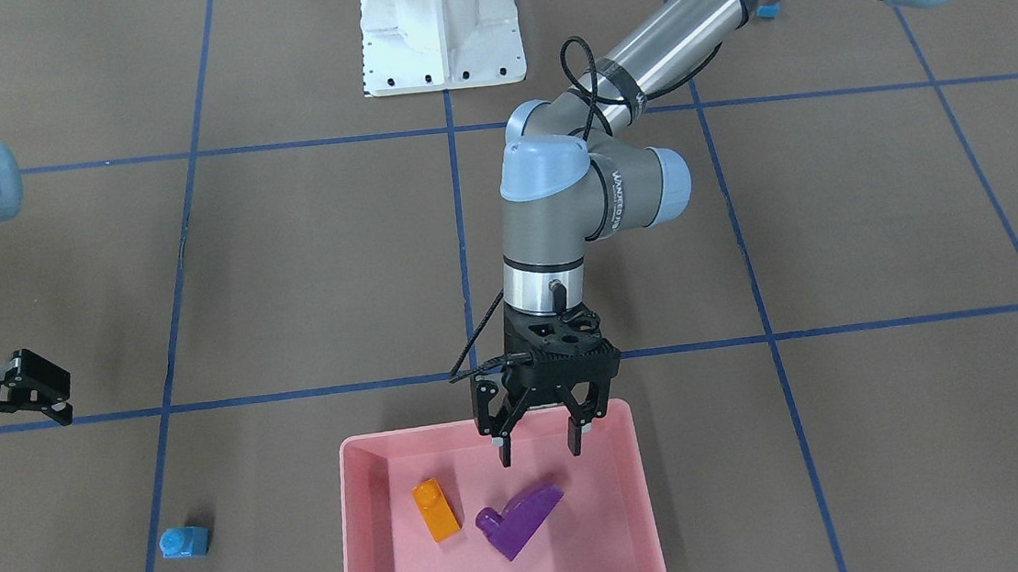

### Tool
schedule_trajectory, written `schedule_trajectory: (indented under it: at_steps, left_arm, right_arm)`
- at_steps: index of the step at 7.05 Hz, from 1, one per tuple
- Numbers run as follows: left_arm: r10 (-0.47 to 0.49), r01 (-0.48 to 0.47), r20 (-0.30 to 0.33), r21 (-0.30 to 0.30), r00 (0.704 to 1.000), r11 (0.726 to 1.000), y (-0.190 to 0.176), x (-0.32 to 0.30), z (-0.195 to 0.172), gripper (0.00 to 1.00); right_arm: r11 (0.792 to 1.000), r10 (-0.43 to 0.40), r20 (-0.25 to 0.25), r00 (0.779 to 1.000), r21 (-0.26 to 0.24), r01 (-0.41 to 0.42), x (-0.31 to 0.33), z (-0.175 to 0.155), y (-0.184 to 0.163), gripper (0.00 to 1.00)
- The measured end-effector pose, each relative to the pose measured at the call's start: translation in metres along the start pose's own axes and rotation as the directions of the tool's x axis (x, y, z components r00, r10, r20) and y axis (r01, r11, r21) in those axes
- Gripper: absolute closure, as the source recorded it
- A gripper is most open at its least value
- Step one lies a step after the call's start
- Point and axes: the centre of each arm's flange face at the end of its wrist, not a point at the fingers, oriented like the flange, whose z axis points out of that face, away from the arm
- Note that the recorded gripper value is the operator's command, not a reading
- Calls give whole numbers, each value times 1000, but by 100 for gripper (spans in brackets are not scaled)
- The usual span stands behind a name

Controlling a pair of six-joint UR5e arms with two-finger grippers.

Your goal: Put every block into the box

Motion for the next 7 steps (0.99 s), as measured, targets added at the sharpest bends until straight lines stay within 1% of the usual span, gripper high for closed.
schedule_trajectory:
  at_steps: [1, 2, 3, 4, 5, 6, 7]
  left_arm:
    - [7, -7, -2, -4, 1000, 1000, 1, 0, -1, 1]
    - [42, -42, -20, -15, 999, 999, -4, 3, -7, 1]
    - [99, -102, -55, -45, 994, 994, -7, -4, -16, 1]
    - [149, -156, -88, -83, 985, 984, -4, -30, -26, 1]
    - [205, -218, -124, -107, 971, 970, -3, -65, -42, 1]
    - [257, -279, -161, -132, 953, 951, -3, -102, -59, 1]
    - [298, -331, -201, -157, 933, 931, -6, -136, -79, 1]
  right_arm:
    - [1000, -1, 0, 1000, -3, 1, -5, 4, -10, 0]
    - [1000, 1, -1, 1000, -7, -1, -12, 8, -24, 0]
    - [1000, 2, -2, 1000, -10, -2, -20, 12, -43, 0]
    - [1000, 2, -2, 1000, -12, -2, -28, 21, -63, 0]
    - [1000, 17, 2, 1000, -11, -17, -36, 35, -79, 0]
    - [998, 55, 4, 999, 4, -55, -47, 52, -87, 0]
    - [994, 99, -2, 995, 35, -99, -62, 70, -89, 1]
